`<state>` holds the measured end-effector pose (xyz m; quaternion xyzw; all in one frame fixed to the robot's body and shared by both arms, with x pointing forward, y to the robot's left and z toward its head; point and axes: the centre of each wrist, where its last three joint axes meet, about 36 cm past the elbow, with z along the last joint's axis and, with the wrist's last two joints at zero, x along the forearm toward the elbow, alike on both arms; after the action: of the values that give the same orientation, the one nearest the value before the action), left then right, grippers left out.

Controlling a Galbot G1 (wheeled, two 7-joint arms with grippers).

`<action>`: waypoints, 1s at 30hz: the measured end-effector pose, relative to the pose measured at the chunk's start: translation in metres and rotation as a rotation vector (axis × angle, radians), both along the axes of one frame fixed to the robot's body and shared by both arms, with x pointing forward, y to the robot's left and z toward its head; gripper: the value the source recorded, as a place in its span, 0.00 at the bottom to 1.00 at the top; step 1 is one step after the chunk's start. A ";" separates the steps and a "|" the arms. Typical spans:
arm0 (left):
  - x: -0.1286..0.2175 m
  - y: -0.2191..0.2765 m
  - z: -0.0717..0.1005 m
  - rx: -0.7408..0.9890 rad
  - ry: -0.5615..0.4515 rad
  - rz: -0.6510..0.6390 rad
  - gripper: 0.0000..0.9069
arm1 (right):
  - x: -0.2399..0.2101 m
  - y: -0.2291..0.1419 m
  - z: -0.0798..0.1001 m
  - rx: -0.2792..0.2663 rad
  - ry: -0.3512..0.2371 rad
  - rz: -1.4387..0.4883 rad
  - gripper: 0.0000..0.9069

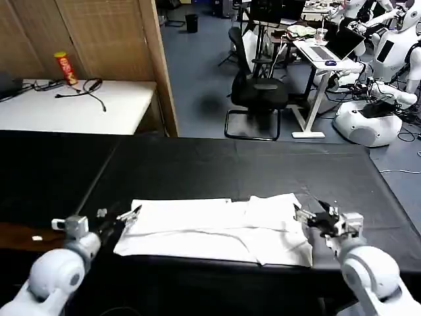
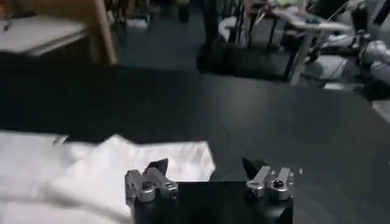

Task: Fold and organize the clothes.

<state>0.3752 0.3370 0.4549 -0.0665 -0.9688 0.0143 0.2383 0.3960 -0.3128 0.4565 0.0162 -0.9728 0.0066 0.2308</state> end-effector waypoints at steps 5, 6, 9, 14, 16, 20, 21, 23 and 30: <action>0.022 0.000 -0.019 -0.056 0.021 0.031 0.97 | 0.022 0.006 -0.024 0.021 0.018 -0.025 0.97; 0.024 0.001 -0.022 -0.063 0.026 0.034 0.97 | 0.025 0.006 -0.028 0.026 0.023 -0.030 0.97; 0.031 0.002 -0.032 -0.083 0.039 0.046 0.95 | 0.034 0.009 -0.039 0.039 0.032 -0.041 0.97; 0.038 0.004 -0.045 -0.083 0.060 0.061 0.32 | 0.043 0.011 -0.052 0.049 0.032 -0.051 0.63; 0.041 0.005 -0.048 -0.069 0.057 0.069 0.06 | 0.044 0.012 -0.055 0.051 0.027 -0.050 0.46; 0.044 0.006 -0.053 -0.072 0.062 0.087 0.00 | 0.045 0.014 -0.061 0.052 0.020 -0.051 0.12; 0.045 0.006 -0.054 -0.074 0.063 0.088 0.00 | 0.045 0.015 -0.062 0.055 0.020 -0.053 0.10; 0.045 0.004 -0.054 -0.072 0.064 0.084 0.00 | 0.044 0.017 -0.063 0.055 0.014 -0.057 0.08; 0.050 -0.007 -0.055 -0.006 0.010 0.033 0.00 | 0.040 0.024 -0.064 0.012 -0.052 -0.106 0.05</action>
<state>0.4248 0.3305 0.3995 -0.0513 -0.9686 0.0217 0.2425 0.4361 -0.2885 0.3925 -0.0339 -0.9780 -0.0112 0.2056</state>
